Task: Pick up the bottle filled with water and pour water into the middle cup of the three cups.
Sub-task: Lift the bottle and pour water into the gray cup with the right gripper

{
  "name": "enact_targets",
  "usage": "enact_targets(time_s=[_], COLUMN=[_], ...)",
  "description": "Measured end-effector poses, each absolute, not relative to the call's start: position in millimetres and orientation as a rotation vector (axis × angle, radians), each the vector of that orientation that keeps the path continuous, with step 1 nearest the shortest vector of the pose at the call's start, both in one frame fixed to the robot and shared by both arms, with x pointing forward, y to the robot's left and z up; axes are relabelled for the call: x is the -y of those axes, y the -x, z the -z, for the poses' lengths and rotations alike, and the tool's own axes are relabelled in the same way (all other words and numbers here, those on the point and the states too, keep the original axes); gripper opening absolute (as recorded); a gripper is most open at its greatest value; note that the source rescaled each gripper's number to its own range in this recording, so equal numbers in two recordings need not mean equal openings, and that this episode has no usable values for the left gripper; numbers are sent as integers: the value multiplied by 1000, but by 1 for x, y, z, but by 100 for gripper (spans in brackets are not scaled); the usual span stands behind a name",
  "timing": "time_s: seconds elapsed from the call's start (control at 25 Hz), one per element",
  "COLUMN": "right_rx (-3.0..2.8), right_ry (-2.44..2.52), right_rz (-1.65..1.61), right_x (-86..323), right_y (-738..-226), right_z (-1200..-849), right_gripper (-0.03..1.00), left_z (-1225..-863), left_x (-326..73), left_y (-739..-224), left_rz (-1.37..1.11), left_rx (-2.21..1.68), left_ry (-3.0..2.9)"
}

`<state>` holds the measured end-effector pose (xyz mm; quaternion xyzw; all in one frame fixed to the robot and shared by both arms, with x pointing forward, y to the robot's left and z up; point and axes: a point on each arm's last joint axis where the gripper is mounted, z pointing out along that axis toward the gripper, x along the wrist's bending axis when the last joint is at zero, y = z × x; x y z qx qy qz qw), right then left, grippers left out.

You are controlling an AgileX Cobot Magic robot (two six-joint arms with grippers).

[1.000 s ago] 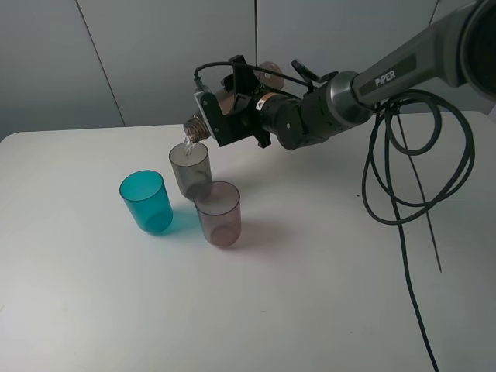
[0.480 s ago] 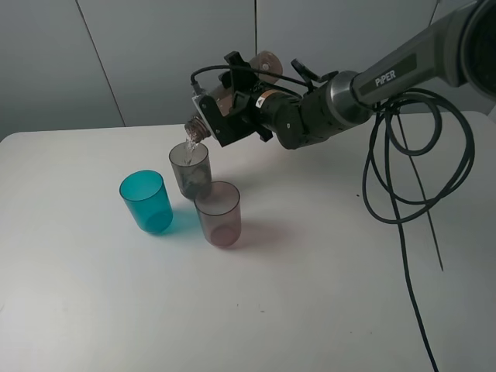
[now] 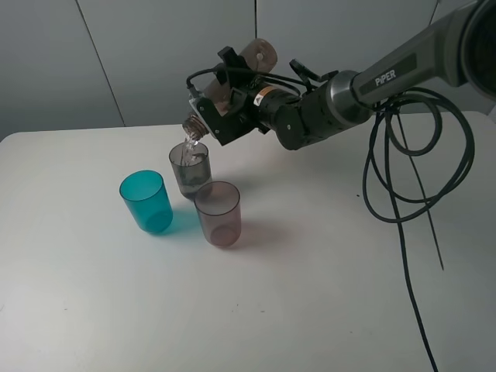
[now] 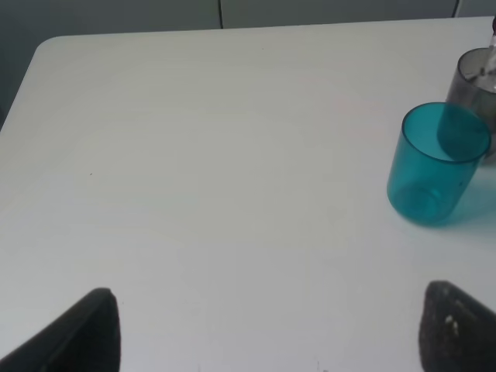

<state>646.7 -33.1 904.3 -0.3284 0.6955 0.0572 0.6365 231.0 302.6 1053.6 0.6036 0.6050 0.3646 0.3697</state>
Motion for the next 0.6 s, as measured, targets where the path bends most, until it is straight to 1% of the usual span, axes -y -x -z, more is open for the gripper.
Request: enact_targets(time_s=[0.6], right_rx=[-1450], right_ry=[894], right_rz=[-114], right_x=[25], right_y=[-642], right_z=[-909], right_gripper=[0], left_z=[-1054], left_x=[-303], left_y=[-231], left_rz=[-936], left_rx=[-1552], left_ry=[-1549])
